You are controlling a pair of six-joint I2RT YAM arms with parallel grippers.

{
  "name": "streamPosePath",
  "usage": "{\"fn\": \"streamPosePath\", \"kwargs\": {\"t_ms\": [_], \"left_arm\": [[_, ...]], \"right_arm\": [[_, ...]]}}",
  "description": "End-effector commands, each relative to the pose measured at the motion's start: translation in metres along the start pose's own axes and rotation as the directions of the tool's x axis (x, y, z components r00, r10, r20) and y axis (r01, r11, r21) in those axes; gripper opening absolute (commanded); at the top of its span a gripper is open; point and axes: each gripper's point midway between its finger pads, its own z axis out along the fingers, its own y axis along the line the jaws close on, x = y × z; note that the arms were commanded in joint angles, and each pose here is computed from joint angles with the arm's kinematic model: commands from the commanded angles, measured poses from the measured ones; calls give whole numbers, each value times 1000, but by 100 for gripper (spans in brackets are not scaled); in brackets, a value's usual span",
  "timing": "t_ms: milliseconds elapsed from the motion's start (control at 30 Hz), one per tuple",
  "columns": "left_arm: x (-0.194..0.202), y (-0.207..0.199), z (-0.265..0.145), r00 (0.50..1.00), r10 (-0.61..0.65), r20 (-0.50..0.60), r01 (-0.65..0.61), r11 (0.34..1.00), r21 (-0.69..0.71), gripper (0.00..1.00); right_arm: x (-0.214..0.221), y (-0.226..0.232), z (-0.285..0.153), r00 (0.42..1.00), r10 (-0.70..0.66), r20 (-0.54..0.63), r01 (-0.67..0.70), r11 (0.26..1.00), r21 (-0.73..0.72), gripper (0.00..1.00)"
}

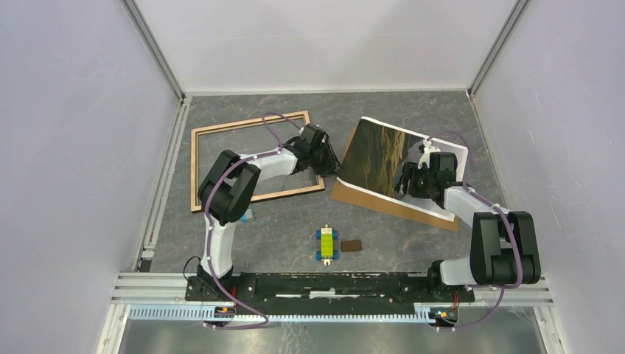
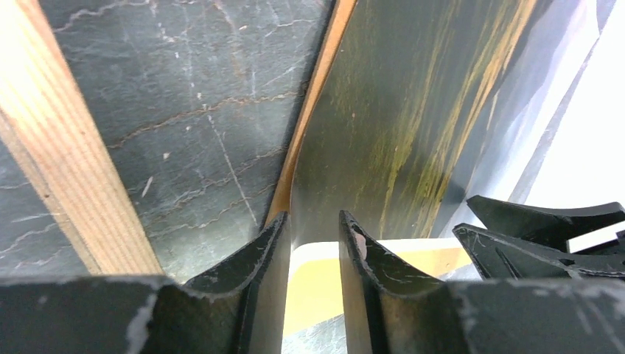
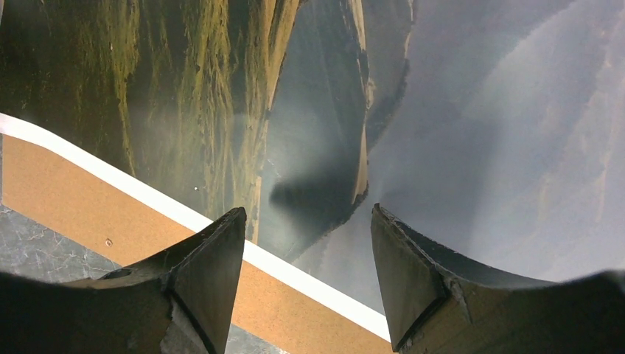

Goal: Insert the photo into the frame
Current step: Pick up the photo at the center of the board.

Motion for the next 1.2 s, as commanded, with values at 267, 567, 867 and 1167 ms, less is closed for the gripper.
{"fn": "streamPosePath", "kwargs": {"t_ms": [267, 567, 867, 1167], "left_arm": [[-1, -63, -13, 1000, -28, -14, 31, 973, 230, 36], [-4, -43, -1, 998, 69, -7, -68, 996, 58, 21], [-31, -55, -40, 970, 237, 62, -232, 970, -74, 2], [-100, -36, -204, 898, 355, 260, -266, 908, -322, 2]], "right_arm": [[8, -1, 5, 1000, -6, -20, 6, 1000, -17, 70], [6, 0, 4, 1000, -9, -14, 9, 1000, -17, 70], [-21, 0, -13, 998, -33, 51, 32, 999, 23, 71], [-73, 12, -60, 978, -86, 189, 78, 996, 52, 73]]}}
